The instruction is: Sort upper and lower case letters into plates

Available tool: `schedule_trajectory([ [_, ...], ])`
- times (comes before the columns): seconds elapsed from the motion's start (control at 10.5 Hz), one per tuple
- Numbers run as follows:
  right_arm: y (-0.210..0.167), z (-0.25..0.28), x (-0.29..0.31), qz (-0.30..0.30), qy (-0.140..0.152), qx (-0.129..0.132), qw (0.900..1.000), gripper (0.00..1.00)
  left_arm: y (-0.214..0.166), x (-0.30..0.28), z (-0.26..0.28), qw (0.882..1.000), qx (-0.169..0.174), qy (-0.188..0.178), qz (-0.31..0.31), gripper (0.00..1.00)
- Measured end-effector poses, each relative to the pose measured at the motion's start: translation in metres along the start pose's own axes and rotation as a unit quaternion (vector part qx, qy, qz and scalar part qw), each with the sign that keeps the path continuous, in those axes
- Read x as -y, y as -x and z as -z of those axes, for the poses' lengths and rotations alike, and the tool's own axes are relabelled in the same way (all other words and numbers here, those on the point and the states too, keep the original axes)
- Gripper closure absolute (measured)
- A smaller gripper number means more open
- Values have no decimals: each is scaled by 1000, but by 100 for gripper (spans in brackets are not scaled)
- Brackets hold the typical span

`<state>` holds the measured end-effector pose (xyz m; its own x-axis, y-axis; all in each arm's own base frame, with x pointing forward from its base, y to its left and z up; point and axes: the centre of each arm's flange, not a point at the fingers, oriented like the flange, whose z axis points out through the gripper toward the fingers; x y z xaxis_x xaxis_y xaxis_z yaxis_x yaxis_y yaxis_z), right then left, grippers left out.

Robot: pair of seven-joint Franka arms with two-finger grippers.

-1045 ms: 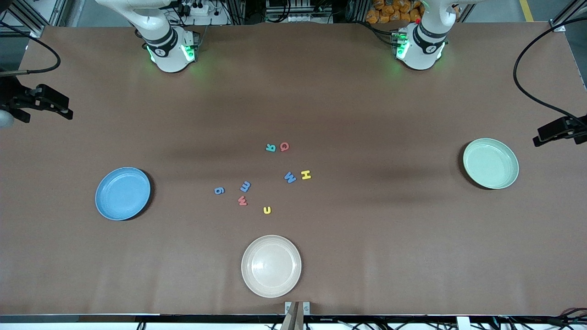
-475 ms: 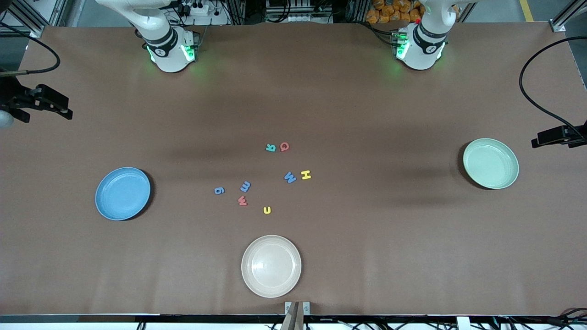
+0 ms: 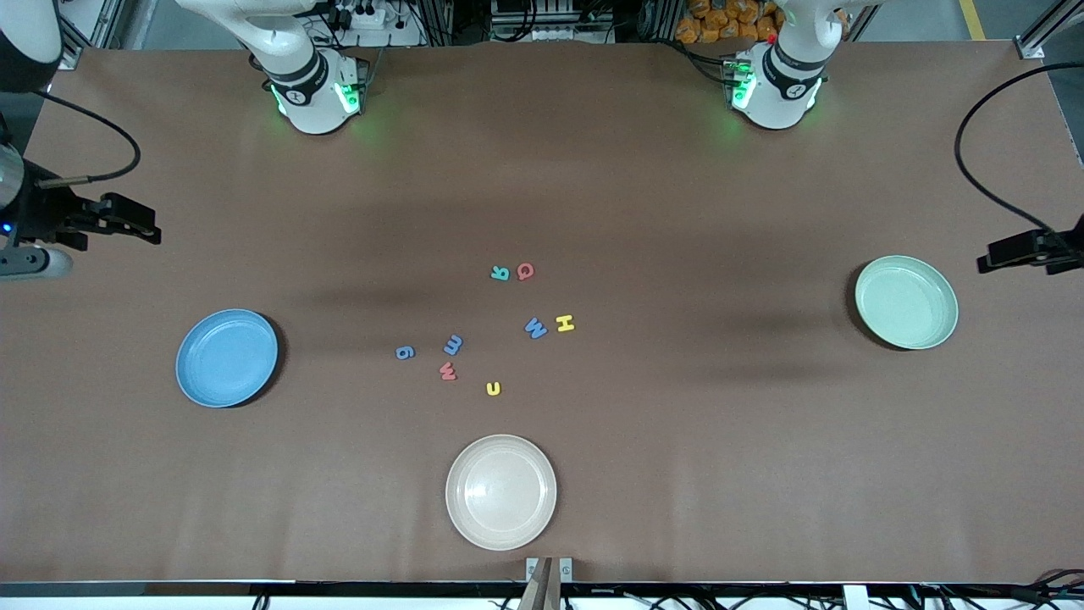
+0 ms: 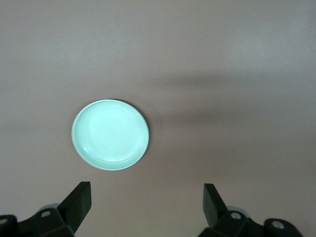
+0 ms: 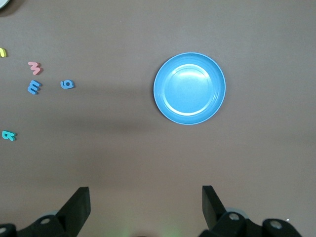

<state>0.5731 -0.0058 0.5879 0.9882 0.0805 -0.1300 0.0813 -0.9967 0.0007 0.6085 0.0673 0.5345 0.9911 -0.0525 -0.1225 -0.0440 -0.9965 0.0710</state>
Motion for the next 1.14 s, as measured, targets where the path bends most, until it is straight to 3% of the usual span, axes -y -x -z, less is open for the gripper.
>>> schedule_trajectory([
  [0.19,1,3,-1,-1,0,-3,1000,0,-24,-44,-32,1000,7,20,-22,0],
  [0.48,4,10,-8,-7,0,-10,1000,0,-44,-149,-73,1000,21,18,7,0],
  [0.86,9,18,-18,-16,0,-17,1000,0,-30,-347,-141,1000,4,1,12,0],
  [1.14,7,14,-21,-19,-1,-14,1000,0,-21,-427,-225,1000,1,-7,3,0],
])
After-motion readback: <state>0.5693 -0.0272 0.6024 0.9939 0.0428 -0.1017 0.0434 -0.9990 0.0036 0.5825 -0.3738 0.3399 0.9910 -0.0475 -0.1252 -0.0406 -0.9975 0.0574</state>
